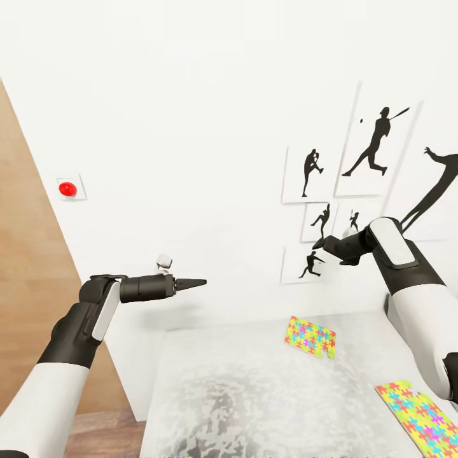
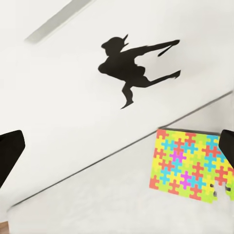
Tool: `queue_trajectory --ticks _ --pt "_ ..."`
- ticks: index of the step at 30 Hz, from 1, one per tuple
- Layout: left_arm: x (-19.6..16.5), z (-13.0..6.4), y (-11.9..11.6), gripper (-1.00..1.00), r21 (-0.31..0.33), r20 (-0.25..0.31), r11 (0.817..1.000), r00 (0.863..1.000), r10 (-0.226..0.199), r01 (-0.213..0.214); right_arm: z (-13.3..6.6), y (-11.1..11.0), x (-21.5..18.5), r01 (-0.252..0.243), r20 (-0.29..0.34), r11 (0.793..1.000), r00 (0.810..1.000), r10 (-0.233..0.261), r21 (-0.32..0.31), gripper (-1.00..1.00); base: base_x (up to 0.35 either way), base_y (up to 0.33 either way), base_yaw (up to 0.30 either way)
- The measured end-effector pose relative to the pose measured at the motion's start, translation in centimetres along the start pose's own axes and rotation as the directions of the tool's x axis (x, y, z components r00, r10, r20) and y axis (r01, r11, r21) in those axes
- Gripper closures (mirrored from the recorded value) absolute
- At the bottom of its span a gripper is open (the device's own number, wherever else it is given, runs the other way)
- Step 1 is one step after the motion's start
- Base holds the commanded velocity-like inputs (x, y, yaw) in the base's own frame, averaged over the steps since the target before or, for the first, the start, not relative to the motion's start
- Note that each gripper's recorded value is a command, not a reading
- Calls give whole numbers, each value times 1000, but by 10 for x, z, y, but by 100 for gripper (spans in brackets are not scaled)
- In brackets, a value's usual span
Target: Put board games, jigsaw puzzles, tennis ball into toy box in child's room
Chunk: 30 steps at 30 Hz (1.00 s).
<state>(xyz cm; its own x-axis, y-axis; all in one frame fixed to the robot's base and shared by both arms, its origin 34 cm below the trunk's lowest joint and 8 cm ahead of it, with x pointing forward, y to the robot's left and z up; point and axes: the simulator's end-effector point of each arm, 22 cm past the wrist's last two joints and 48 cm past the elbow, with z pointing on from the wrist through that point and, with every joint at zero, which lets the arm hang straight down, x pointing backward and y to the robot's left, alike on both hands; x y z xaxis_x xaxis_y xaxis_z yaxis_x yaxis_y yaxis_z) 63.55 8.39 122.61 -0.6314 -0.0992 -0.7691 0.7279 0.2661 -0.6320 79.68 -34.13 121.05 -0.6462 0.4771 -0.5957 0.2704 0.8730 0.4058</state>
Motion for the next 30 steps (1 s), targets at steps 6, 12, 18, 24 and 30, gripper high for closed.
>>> queue_trajectory --ticks 6,12,18,24,30 --pt "-1 -1 0 -100 0 3 1000 1000 -1 1 0 0 0 1 0 1000 1000 -1 0 -100 -13 0 0" --pt "-1 -1 0 -100 0 3 1000 1000 -2 2 0 0 0 1 -1 1000 1000 -1 0 -100 -2 0 0" --pt "-1 -1 0 -100 0 3 1000 1000 -2 2 0 0 1 1 -1 1000 1000 -1 0 -100 0 0 0" --pt "-1 -1 0 -100 0 4 1000 1000 -2 2 0 1 1 1 -1 1000 1000 -1 -1 -100 0 0 0" --pt "-1 -2 0 -100 -1 6 1000 1000 -2 2 0 1 0 0 -1 1000 1000 0 -1 -100 0 0 0"
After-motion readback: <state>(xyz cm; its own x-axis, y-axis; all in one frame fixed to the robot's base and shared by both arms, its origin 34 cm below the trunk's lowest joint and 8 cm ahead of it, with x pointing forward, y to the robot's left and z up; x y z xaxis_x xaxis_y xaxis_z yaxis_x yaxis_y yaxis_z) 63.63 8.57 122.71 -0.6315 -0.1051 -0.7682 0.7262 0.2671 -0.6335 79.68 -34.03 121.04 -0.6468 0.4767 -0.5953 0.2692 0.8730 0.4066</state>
